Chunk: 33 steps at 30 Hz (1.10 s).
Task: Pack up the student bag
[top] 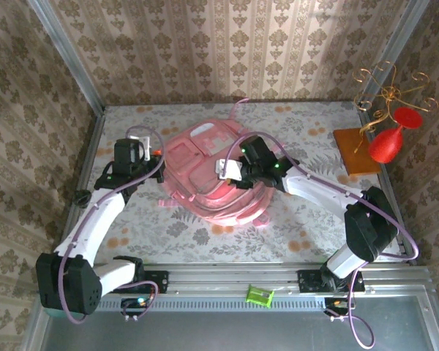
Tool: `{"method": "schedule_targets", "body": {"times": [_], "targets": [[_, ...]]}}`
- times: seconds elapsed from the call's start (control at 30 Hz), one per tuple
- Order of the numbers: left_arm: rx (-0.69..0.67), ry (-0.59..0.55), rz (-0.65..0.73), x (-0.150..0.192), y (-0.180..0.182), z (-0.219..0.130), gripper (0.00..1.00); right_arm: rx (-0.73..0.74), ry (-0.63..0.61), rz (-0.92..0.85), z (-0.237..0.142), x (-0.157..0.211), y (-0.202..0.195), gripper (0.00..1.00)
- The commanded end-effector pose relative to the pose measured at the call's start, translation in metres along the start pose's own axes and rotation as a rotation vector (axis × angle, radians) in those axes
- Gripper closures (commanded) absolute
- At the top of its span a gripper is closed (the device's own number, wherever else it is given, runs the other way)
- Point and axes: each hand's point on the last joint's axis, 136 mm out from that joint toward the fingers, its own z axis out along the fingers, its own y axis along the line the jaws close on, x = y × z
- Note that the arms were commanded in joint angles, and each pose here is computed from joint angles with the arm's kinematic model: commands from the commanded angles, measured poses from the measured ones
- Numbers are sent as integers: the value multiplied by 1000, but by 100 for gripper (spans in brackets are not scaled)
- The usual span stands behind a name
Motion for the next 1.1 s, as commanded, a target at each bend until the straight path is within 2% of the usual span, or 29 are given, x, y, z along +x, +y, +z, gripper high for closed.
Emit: {"method": "schedule_targets", "body": {"times": [0.0, 0.1, 0.3, 0.4, 0.53, 0.7, 0.8, 1.07], "targets": [[36, -9, -11, 3, -10, -12, 88, -14, -6, 35, 6, -6, -5, 83], [82, -11, -57, 11, -21, -22, 88, -11, -31, 113, 6, -14, -11, 100], [235, 24, -289, 48, -49, -51, 89, -23, -212, 476, -11, -81, -15, 100], [293, 9, -424, 60, -58, -67, 89, -19, -203, 596, -8, -102, -9, 100], [365, -12, -603, 73, -68, -68, 92, -44, -167, 786, 0, -110, -11, 100], [383, -61, -705, 73, -81, -62, 92, -108, -148, 870, 1, -118, -7, 100], [351, -95, -746, 72, -85, -55, 91, -145, -150, 899, 2, -124, -8, 100], [355, -139, -883, 53, -103, -30, 89, -274, -165, 963, 2, -139, -20, 100]]}}
